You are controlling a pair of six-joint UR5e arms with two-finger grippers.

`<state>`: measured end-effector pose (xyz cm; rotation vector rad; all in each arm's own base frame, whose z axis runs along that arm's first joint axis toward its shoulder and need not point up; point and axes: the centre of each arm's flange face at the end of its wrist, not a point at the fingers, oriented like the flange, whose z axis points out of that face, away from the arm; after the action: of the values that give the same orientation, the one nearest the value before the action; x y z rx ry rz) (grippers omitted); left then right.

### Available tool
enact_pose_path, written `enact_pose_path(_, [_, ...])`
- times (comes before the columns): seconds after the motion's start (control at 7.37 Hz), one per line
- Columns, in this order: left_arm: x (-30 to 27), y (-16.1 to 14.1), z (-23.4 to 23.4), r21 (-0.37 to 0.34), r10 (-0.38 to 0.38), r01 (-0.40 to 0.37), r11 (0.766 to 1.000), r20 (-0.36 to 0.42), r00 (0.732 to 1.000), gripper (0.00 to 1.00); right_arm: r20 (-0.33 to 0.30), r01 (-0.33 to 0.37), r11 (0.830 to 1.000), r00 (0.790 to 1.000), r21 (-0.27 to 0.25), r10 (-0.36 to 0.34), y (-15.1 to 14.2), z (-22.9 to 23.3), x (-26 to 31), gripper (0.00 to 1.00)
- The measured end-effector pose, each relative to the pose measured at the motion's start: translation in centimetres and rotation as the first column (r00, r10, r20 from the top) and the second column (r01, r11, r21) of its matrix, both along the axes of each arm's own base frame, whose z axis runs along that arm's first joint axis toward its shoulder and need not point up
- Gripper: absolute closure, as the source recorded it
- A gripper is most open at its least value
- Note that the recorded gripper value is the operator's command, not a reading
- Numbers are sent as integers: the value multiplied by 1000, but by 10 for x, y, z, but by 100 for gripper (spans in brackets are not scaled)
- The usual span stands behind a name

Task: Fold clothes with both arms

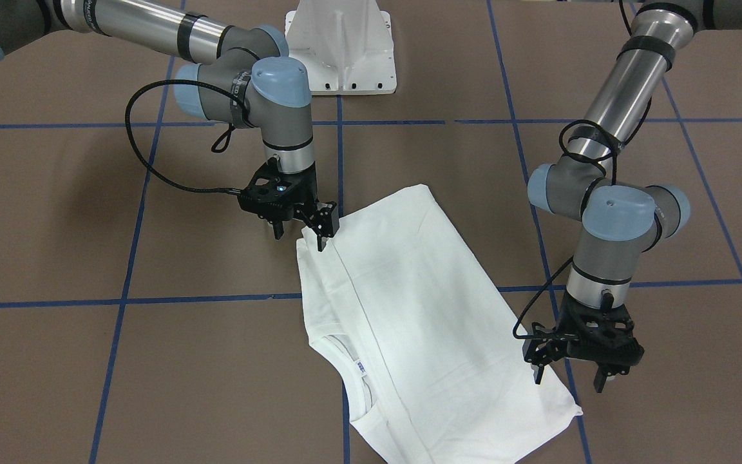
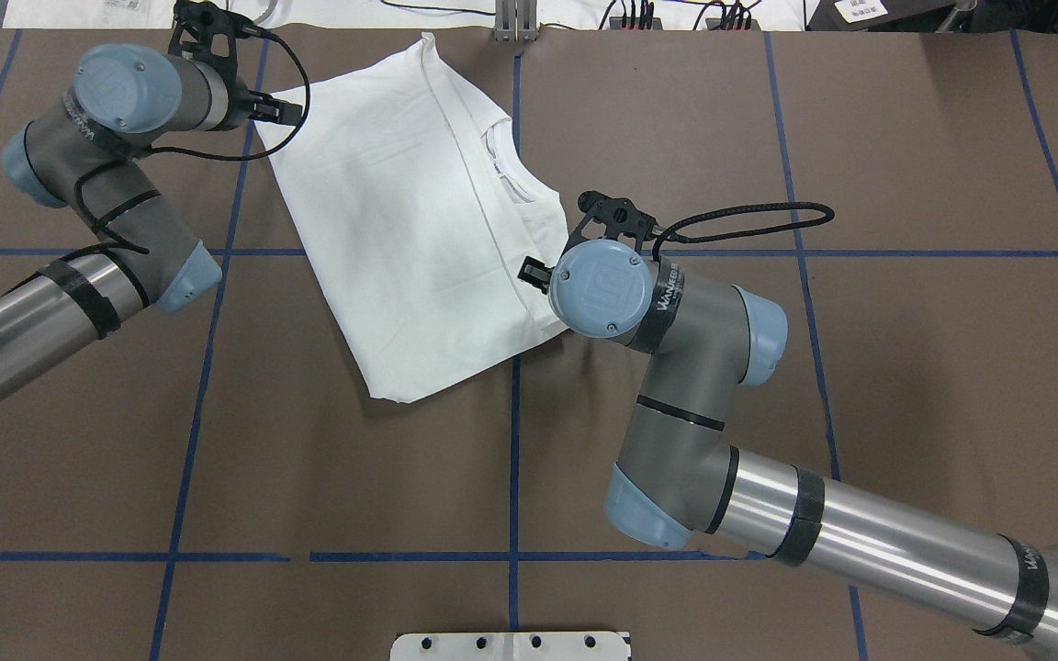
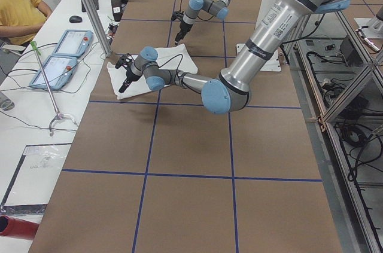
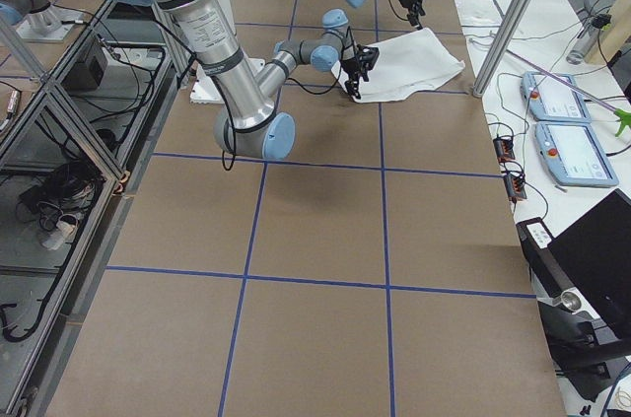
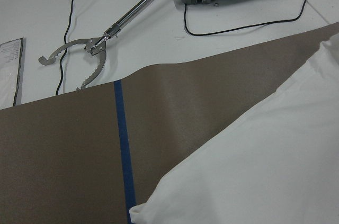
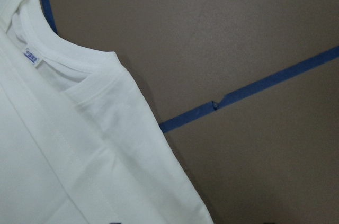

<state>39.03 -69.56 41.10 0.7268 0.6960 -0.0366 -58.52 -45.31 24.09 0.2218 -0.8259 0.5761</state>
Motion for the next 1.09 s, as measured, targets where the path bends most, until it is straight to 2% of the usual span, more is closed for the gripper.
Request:
enact_pose_path(0.27, [0, 1, -1, -1, -2, 2, 1000, -6, 1000, 0, -7, -11, 1000, 1000, -18, 11, 9, 9, -12, 18])
enact_pose_path(0.41, [0, 1, -1, -1, -3, 3, 1000, -8, 1000, 0, -16, -14, 1000, 1000, -18, 14, 10, 13, -16, 32])
enact_pose_path(0.54, [0, 2, -2, 0, -4, 4, 1000, -10, 1000, 0, -23, -20, 1000, 1000, -13, 19, 11, 15, -19, 60])
enact_pose_path(0.68, [0, 2, -3, 0, -4, 4, 1000, -10, 1000, 0, -28, -24, 1000, 999, -5, 24, 11, 15, -21, 100])
enact_pose_path(1.09, [-2, 4, -1, 0, -4, 4, 1000, -11, 1000, 0, -33, -25, 1000, 999, 9, 25, 10, 13, -22, 100])
